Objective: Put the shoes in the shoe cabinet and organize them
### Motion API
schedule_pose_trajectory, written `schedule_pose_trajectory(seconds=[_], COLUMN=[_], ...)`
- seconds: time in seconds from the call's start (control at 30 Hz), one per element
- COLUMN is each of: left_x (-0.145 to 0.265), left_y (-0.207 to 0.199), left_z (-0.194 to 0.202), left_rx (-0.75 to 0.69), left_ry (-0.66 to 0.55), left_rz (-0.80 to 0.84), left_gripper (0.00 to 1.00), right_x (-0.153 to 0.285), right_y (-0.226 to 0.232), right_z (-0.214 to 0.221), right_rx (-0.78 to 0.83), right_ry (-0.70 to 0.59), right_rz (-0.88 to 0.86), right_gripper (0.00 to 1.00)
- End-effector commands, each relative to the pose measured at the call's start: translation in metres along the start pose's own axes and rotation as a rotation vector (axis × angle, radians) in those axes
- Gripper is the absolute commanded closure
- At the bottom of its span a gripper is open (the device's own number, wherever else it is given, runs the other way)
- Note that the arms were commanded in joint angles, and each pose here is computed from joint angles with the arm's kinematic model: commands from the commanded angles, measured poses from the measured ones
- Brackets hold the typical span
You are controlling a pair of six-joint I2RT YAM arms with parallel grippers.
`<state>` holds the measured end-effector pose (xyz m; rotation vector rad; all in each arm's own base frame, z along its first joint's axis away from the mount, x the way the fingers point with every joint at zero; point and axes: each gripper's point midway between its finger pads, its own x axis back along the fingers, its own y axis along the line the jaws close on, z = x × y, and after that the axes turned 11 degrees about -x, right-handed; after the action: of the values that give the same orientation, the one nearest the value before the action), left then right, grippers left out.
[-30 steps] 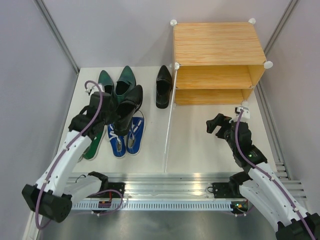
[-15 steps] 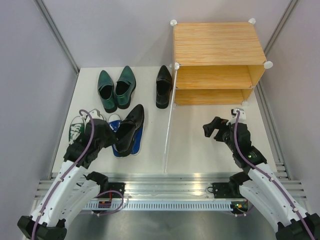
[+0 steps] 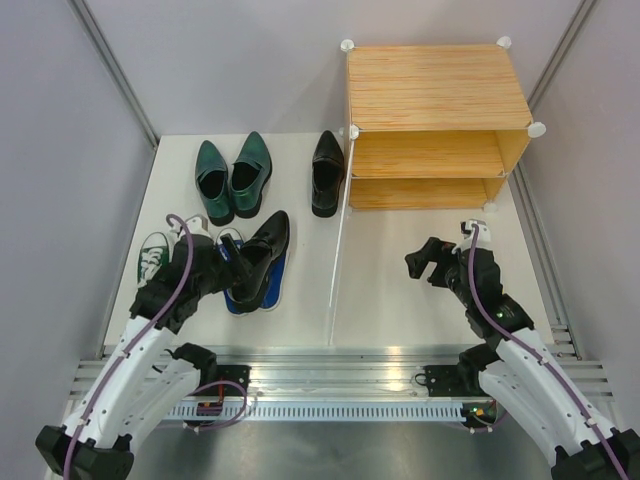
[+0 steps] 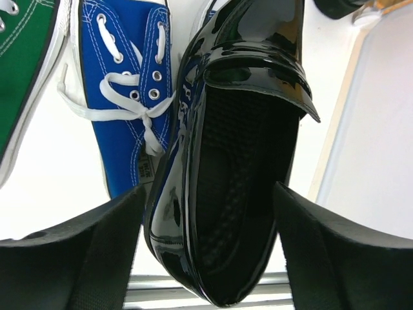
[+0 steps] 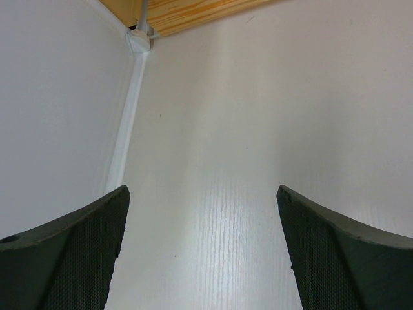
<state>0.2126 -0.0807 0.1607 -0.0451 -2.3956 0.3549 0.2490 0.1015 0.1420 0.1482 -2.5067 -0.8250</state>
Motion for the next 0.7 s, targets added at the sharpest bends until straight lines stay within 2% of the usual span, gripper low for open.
schedule_pose_trajectory(seconds=[0.0,0.17,0.37,0.5,0.67], left_x=[0.006,0.008,-0.012,-0.023,-0.04], left_y=[-0.007,-0.007,0.003,0.009,0.019], left_z=[-0.024,-0.054,-0.061,-0.049,-0.036], left_rx=[-0.069,-0.11,-0.19,-0.227,-0.229], left_ry=[-0.051,-0.102,-0.04,0.032,0.11], left_rz=[0.015,-0.039,-0.135,-0.152,-0.171], left_gripper=[0.16,0.1,0.06,0.16,0.21], right_x=[0.0,-0.001,-0.004,-0.005,-0.004], right_y=[-0.002,-0.004,-0.004,-0.003,0.001], right_z=[0.003,0.005,0.006,0.006,0.005], right_rx=[-0.005,-0.002,0.003,0.005,0.005], right_ry=[-0.002,0.006,0.014,0.012,0.01], right_rz=[0.0,0.01,0.013,0.003,-0.013], right_gripper=[0.02,0.02,0.02,0.02,0.02])
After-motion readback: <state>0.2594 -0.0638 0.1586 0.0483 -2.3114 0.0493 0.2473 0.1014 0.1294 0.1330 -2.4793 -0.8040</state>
